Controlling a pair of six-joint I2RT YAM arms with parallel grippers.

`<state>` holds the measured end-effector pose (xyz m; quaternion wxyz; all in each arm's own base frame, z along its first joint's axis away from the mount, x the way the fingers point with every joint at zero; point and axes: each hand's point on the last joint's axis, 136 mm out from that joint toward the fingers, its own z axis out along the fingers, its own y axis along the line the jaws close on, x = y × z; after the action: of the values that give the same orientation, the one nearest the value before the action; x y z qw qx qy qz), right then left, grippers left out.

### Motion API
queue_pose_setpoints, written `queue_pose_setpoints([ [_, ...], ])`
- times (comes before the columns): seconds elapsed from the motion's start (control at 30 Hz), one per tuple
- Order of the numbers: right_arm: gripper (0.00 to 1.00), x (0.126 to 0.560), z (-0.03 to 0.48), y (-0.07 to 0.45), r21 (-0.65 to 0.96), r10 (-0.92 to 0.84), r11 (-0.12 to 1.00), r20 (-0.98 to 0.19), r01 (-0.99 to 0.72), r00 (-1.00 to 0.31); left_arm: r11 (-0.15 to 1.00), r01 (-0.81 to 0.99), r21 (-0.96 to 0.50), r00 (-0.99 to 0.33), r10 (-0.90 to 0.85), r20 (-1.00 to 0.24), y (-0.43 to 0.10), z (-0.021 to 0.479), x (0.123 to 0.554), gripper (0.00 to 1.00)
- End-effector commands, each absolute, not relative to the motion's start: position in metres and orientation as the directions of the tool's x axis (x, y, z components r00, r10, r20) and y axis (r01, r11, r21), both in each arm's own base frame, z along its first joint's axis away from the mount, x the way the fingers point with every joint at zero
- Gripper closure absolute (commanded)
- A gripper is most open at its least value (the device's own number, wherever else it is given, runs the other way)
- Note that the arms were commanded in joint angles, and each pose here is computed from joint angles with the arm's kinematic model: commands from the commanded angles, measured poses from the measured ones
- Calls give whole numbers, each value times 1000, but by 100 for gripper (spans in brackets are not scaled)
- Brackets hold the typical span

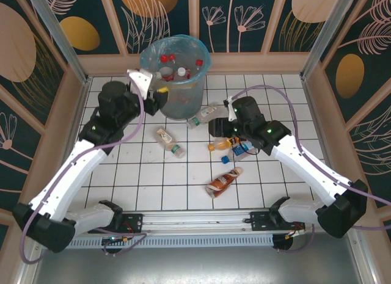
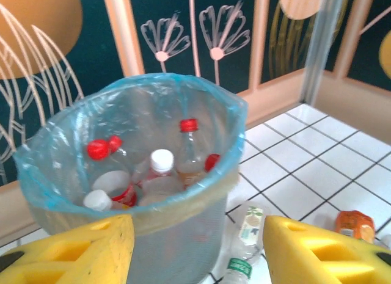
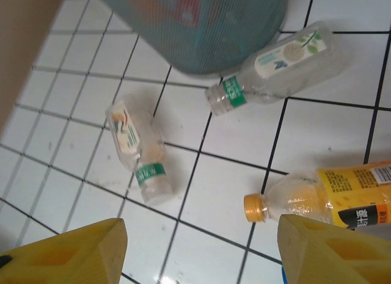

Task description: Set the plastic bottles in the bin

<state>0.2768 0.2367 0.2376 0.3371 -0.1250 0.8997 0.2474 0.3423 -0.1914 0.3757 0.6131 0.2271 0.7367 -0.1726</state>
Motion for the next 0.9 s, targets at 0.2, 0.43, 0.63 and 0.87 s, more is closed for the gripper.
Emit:
queue_pose_setpoints([
  [0.2,30,265,233,278,239,-217,761,-782,-603,-585,904,370,-214,-336,-84,-938,-160,286,325,40],
  [0.43,30,265,205,325,274,-203,718,-796,-640,-570,926,208,-316,-458,-193,-868,-135,215,306,39],
  [0.63,29,270,165,361,269,-265,701,-762,-660,-591,921,115,-371,-493,-272,-826,-125,189,302,36],
  [0.87,22,284,121,402,298,-312,712,-677,-636,-666,952,-40,-304,-405,-294,-866,-87,187,300,34],
])
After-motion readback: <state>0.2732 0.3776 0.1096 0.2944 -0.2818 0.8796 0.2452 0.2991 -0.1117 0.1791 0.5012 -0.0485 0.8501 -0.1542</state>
